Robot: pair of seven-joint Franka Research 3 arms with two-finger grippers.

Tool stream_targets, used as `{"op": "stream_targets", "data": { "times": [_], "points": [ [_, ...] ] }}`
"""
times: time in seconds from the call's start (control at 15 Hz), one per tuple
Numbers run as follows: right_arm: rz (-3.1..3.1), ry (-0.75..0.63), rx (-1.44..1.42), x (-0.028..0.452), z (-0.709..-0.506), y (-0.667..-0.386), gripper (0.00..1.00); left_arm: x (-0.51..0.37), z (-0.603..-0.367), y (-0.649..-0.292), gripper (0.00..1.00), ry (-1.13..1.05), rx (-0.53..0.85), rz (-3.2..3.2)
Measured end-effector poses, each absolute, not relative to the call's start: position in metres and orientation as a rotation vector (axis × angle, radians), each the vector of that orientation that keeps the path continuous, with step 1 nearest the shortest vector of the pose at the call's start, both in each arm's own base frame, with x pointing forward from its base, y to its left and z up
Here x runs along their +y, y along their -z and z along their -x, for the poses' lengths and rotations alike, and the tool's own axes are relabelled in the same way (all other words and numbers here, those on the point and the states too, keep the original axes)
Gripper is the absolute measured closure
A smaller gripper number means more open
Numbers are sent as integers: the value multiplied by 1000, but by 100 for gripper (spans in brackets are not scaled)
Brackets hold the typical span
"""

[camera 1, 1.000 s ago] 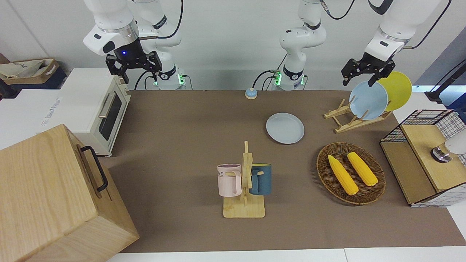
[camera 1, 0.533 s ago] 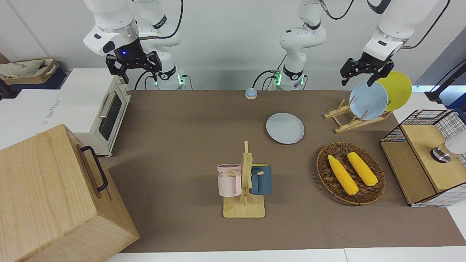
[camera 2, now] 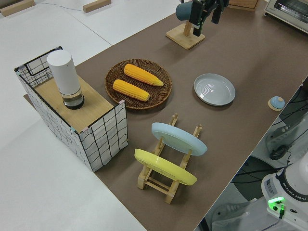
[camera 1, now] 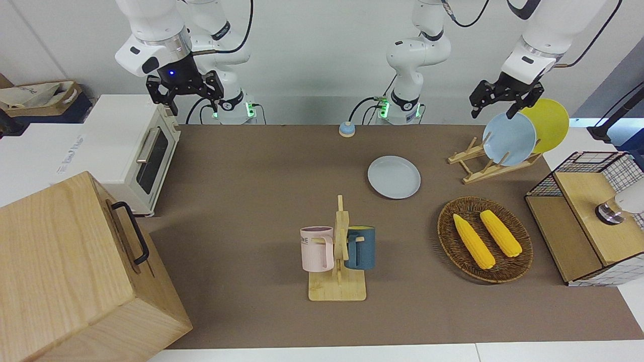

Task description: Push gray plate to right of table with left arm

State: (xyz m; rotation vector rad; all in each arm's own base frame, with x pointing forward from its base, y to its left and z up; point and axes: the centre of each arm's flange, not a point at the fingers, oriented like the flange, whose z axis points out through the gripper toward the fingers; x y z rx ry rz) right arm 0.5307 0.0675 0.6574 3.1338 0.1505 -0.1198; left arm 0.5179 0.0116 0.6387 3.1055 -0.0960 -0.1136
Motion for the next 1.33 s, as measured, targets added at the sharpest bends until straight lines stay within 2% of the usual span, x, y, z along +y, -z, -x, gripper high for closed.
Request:
{"op": "stream_targets", "data": {
  "times": [0.47,0.73,1.33],
  "points": [
    [-3134,120,150,68,-531,-657,1,0,-515,-608,0,162,-86,-3079],
    [-3134,120,151,68,-531,-657,1,-17,-503,-579,0,116,-63,-3080],
    [-3134,120,151,68,-531,-657,1,-57,-481,-476,0,61,-84,-3101]
  ]
}}
